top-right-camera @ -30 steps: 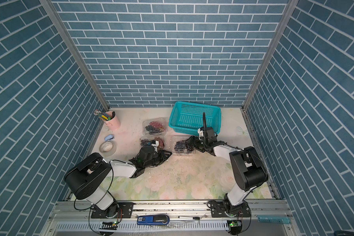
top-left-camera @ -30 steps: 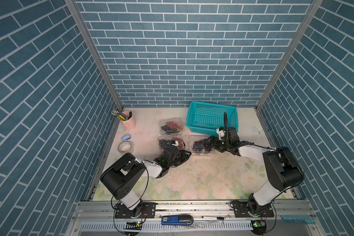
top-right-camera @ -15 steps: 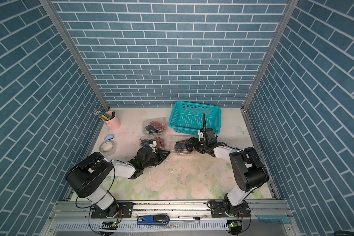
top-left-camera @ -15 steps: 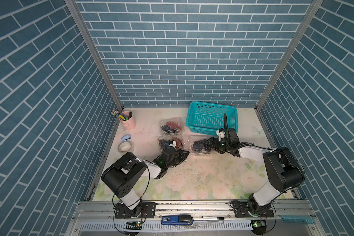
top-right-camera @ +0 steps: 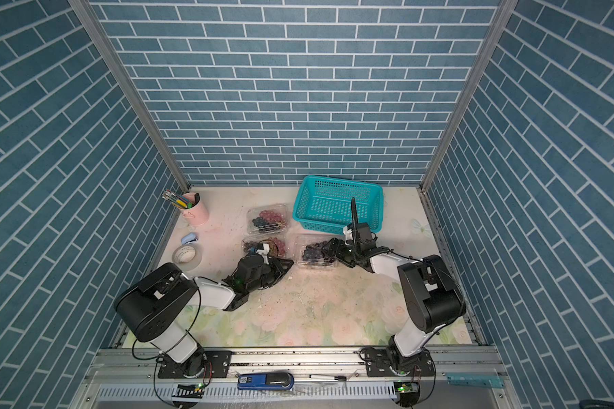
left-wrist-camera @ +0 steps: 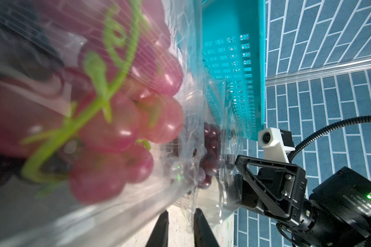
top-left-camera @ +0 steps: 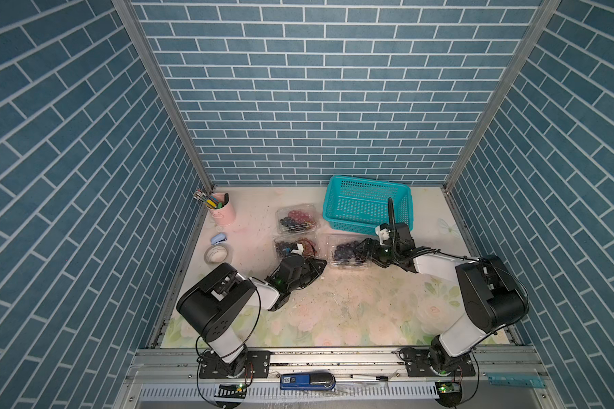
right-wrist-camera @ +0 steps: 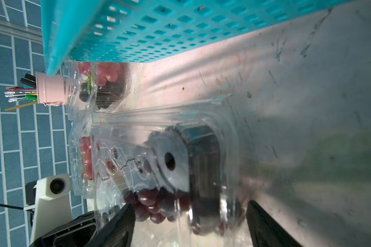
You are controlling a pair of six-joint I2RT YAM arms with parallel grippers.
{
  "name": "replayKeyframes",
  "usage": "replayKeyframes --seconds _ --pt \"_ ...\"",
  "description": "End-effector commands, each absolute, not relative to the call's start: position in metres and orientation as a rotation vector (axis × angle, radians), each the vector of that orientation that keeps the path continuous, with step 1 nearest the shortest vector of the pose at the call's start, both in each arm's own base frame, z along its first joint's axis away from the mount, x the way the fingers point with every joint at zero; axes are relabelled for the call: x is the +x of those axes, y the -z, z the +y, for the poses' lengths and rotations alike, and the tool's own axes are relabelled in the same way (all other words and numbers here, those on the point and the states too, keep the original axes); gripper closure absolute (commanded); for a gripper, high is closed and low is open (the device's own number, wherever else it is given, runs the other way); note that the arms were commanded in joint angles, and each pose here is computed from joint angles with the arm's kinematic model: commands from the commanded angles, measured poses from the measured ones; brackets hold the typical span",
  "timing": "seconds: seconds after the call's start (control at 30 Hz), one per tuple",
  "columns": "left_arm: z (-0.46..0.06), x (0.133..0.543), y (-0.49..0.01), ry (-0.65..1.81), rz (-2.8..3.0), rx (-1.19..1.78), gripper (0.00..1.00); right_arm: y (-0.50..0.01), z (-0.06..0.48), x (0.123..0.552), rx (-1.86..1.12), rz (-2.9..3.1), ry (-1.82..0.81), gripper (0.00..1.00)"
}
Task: Pack grapes into containers
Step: Close the packing box at the center of the board.
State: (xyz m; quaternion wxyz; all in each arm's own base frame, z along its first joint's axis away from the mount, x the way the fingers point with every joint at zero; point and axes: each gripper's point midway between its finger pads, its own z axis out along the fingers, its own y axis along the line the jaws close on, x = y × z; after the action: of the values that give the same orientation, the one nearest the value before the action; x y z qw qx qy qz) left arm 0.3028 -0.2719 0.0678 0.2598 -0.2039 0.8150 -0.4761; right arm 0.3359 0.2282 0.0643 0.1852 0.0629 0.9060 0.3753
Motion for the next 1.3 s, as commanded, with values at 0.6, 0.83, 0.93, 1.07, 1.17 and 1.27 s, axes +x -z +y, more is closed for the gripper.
replayKeyframes --seconds 0.6,0.83,0.93,1.07,1.17,1.27 --pt "-0.277 0.306 -0.056 1.256 2.229 -0.545 0.82 -0.055 0.236 0.324 0.205 2.591 -1.059 0.19" --pt "-0.277 0.308 -0.051 1.254 2.221 -0.556 0.87 -0.053 0.236 0.323 0.202 2.595 -1.059 0.19" --pt "-0.278 0.308 -0.05 1.255 2.217 -0.56 0.88 -0.052 0.236 0.323 0.204 2.597 -1.056 0.2" --pt "-0.277 0.307 -0.049 1.251 2.218 -0.561 0.89 -0.053 0.236 0.324 0.205 2.593 -1.059 0.2" --pt "-0.277 0.306 -0.048 1.247 2.219 -0.559 0.9 -0.052 0.236 0.324 0.206 2.594 -1.058 0.2" --pt "-0.277 0.307 -0.046 1.251 2.217 -0.562 0.92 -0.051 0.236 0.323 0.207 2.595 -1.061 0.2"
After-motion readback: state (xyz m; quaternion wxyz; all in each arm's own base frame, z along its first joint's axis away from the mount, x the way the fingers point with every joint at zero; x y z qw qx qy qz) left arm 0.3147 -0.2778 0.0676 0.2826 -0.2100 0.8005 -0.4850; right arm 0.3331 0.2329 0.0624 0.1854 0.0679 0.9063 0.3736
